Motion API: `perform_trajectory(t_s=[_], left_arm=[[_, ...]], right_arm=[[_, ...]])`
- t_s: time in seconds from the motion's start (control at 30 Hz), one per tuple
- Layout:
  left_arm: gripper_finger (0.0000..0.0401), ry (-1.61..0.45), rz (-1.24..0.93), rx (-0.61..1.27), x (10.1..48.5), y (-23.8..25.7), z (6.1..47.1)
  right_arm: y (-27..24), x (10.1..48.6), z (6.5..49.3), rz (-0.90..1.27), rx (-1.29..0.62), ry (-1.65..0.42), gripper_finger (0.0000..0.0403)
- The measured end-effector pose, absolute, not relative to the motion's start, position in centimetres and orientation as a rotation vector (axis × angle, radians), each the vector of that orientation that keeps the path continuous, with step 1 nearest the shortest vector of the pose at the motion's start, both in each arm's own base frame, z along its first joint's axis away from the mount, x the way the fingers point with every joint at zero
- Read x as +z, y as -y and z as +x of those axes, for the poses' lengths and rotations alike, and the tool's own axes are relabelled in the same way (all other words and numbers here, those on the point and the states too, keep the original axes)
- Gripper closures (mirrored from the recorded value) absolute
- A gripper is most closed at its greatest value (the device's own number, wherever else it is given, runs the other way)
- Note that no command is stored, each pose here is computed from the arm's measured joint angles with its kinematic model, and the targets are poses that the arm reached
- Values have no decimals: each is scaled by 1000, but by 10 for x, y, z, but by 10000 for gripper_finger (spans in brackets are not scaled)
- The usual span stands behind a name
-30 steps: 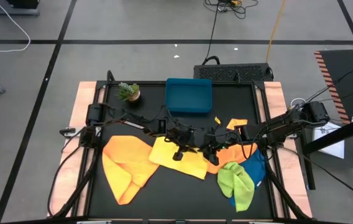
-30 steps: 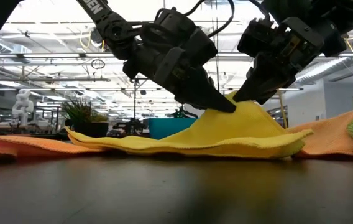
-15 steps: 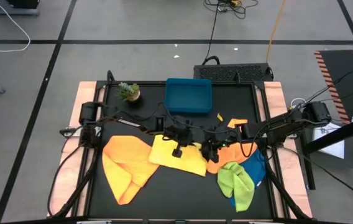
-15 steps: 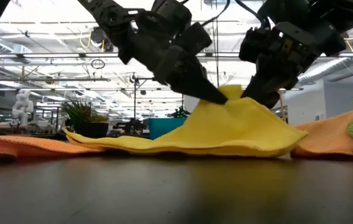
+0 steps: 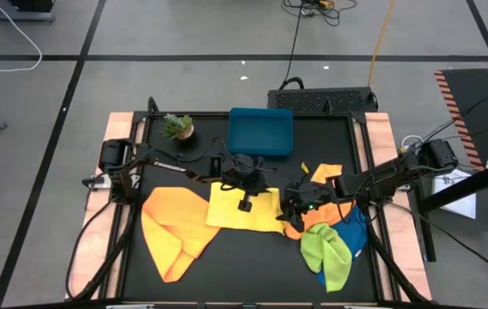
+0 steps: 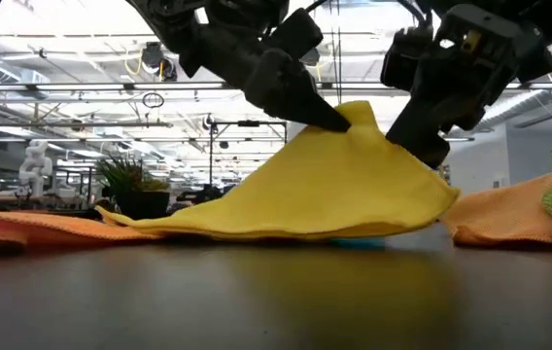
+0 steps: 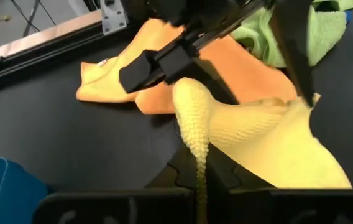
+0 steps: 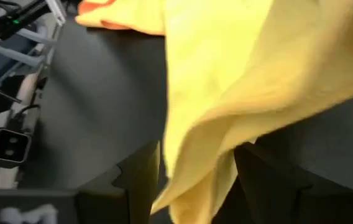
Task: Fold microfiber towels
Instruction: Fold the yellow microfiber cloth
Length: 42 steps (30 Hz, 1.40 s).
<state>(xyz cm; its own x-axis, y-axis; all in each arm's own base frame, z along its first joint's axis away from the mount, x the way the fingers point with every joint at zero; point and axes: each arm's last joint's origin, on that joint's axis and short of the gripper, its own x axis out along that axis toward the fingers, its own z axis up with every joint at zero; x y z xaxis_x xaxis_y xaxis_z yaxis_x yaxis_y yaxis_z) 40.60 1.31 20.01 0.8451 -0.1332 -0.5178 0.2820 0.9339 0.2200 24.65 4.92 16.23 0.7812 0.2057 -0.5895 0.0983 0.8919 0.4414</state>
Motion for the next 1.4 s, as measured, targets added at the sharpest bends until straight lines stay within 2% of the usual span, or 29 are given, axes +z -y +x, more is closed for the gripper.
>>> perform_trajectory(t_s=[0.2,0.47,0.63,0.83,1.23,1.4], left_arm=[[394,-523,301,-203,200,-14,406],[394,-523,311,-168,201,-15,407],[393,-524,314,-148,201,-18,407],[397,-512,296,-124,202,-25,407],[391,-513,275,-108,205,-29,406],[397,-511,261,-106,214,-28,401]], right_arm=[[-54,158,243,507,16,-667,200],[-50,125,224,681,-41,-663,200],[-51,115,218,708,-21,-632,209],[-53,112,221,656,13,-606,256],[-53,112,221,552,40,-596,383],[-54,114,222,579,76,-583,398]])
